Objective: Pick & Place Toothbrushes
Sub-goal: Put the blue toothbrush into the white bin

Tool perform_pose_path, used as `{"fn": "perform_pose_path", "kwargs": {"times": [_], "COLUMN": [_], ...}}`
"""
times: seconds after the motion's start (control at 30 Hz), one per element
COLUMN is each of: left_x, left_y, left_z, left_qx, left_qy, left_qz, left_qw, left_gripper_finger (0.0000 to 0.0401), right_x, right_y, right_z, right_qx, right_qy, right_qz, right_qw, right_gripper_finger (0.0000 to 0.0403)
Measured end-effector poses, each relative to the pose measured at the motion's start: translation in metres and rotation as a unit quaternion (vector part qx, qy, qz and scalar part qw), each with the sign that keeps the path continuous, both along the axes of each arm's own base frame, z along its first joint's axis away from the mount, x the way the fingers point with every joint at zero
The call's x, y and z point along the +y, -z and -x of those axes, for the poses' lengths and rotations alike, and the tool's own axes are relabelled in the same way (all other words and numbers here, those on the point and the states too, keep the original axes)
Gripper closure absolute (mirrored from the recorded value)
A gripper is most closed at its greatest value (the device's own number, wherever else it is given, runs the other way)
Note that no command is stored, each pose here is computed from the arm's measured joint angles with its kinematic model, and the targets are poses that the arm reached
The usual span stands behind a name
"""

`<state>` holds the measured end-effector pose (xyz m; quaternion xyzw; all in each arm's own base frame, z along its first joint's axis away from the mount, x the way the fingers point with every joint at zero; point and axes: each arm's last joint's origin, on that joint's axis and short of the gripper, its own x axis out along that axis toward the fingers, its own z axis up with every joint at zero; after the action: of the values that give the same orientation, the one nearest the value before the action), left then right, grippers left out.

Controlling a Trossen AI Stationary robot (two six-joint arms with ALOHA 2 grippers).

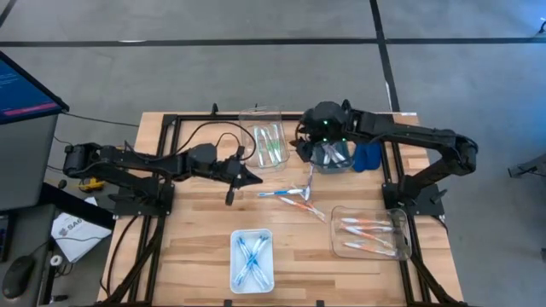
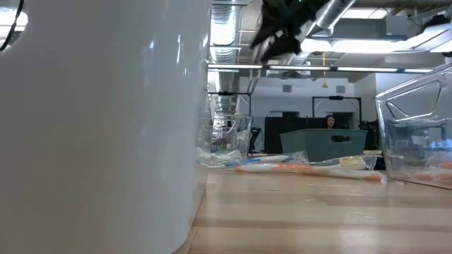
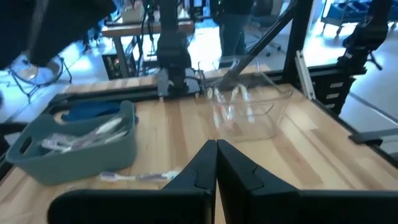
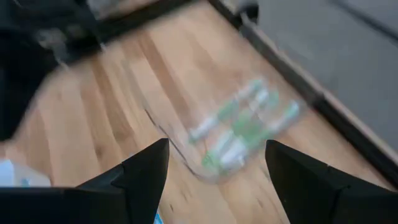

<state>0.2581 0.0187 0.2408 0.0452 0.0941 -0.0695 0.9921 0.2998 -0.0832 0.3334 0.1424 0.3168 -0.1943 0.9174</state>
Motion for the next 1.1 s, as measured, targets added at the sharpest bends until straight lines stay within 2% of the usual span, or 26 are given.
{"fn": "perform_pose_path", "kwargs": {"times": [0.17, 0.3, 0.5, 0.7, 0.8, 0.87, 1.0, 1.1], "left_x": [-0.006, -0.017, -0.035, -0.047, -0.054, -0.057, -0.056, -0.052], "left_y": [-0.009, -0.019, -0.051, -0.086, -0.090, -0.084, -0.075, -0.067], "left_z": [-0.002, -0.003, -0.008, -0.012, -0.011, -0.012, -0.016, -0.022], "left_qx": [-0.047, -0.091, -0.142, -0.193, -0.197, -0.182, -0.155, -0.136], "left_qy": [0.011, 0.028, 0.070, 0.095, 0.107, 0.112, 0.110, 0.099], "left_qz": [0.008, 0.054, 0.062, 0.061, 0.057, 0.046, 0.024, 0.025], "left_qw": [0.999, 0.994, 0.985, 0.975, 0.973, 0.976, 0.981, 0.985], "left_gripper_finger": [0.0399, 0.0399, 0.0399, 0.0399, 0.0399, 0.0399, 0.0399, 0.0399], "right_x": [0.035, 0.074, 0.129, 0.163, 0.177, 0.179, 0.170, 0.162], "right_y": [-0.015, -0.016, -0.013, -0.042, -0.039, -0.042, -0.039, -0.039], "right_z": [-0.018, -0.022, -0.023, 0.010, 0.023, 0.033, 0.052, 0.061], "right_qx": [-0.079, -0.088, -0.117, -0.179, -0.191, -0.210, -0.187, -0.171], "right_qy": [-0.072, -0.144, -0.194, -0.244, -0.245, -0.223, -0.188, -0.172], "right_qz": [0.054, 0.071, 0.109, 0.147, 0.176, 0.185, 0.207, 0.188], "right_qw": [0.993, 0.983, 0.968, 0.942, 0.934, 0.934, 0.942, 0.952], "right_gripper_finger": [0.0143, 0.0143, 0.0143, 0.0143, 0.0143, 0.0143, 0.0143, 0.0143]}}
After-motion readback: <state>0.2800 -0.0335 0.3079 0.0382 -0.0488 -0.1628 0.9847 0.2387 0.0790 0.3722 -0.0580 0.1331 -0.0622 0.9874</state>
